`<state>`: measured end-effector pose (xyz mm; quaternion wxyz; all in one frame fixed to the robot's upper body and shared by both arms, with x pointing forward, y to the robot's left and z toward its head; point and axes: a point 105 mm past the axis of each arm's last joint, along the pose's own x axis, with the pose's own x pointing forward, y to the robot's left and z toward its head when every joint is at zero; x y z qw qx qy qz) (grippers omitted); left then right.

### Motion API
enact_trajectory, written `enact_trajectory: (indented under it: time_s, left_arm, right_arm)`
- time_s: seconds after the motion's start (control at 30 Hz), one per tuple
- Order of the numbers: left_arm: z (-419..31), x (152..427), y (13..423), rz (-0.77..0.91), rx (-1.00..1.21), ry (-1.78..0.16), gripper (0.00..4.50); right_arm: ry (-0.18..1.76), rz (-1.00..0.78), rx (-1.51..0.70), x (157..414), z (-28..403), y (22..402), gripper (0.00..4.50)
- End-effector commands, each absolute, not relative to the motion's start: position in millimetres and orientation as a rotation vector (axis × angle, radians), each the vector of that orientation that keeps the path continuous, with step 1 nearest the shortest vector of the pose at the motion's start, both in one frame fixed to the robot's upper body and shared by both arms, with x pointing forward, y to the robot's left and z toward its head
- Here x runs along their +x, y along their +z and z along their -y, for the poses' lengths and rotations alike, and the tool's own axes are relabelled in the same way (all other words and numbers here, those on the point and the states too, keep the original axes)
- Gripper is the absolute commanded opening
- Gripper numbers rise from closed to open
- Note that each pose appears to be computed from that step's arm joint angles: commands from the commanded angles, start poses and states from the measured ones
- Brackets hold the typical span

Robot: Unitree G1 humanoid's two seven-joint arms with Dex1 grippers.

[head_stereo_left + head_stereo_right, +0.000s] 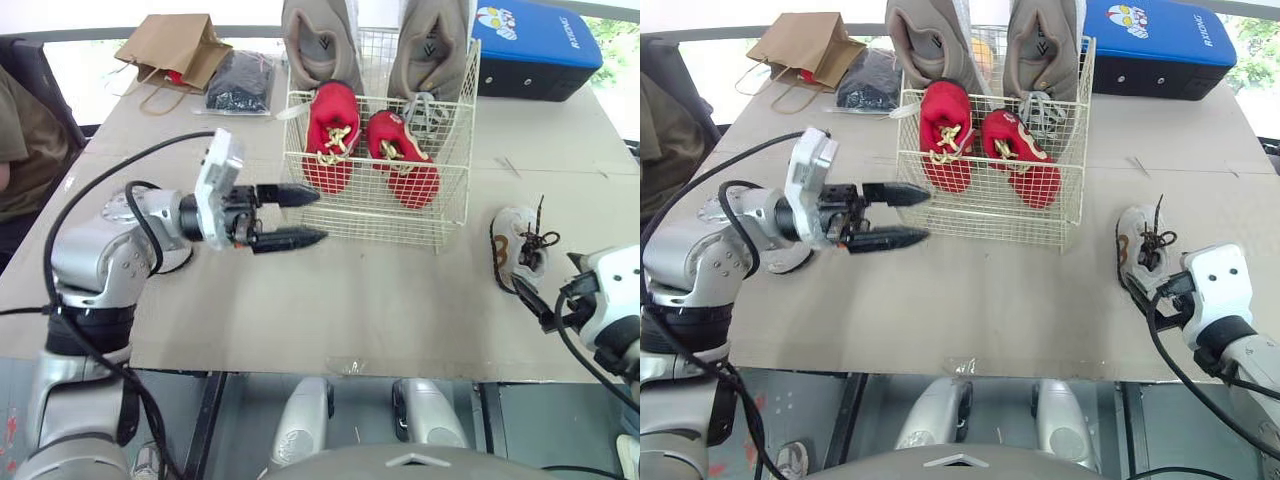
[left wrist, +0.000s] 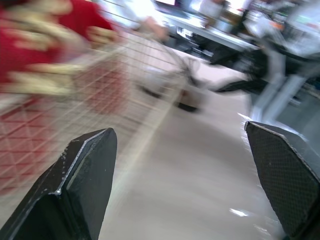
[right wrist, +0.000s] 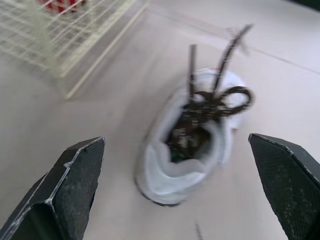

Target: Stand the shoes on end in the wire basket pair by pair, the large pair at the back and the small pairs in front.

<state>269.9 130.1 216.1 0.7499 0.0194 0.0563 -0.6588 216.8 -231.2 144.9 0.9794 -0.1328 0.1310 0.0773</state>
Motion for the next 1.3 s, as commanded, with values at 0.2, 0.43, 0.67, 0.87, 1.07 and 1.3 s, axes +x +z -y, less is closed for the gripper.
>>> enact_trajectory:
  time_s: [0.2,0.43,0.67,0.87,1.07,1.3]
  left_arm:
    - [-92.1,244.6,218.7,-0.031,0.158,-1.587,4.43]
    - [-80.8,249.1,220.2,0.007,0.152,-1.583,4.5]
    - [-70.1,257.7,233.0,0.03,0.051,-1.543,4.5]
    - [-55.0,256.4,228.8,-0.221,0.097,-1.635,4.5]
    - [-36.8,265.0,233.6,-0.37,0.159,-1.724,4.5]
    - [-43.2,270.6,220.8,-0.489,0.315,-1.757,4.5]
  right_arm:
    - [0.086,-0.366,-0.185,241.4,242.8,121.6,4.5]
    - [0.02,-0.385,-0.108,270.0,238.2,107.5,3.14]
    - [0.134,-0.37,-0.277,244.9,245.0,126.6,0.27]
    - [0.854,-0.589,-0.66,147.6,219.4,164.1,0.01]
    - [1.175,-0.341,-0.933,162.2,161.7,200.6,0.0]
    - [1.193,0.0,-1.193,201.1,122.7,236.7,0.0]
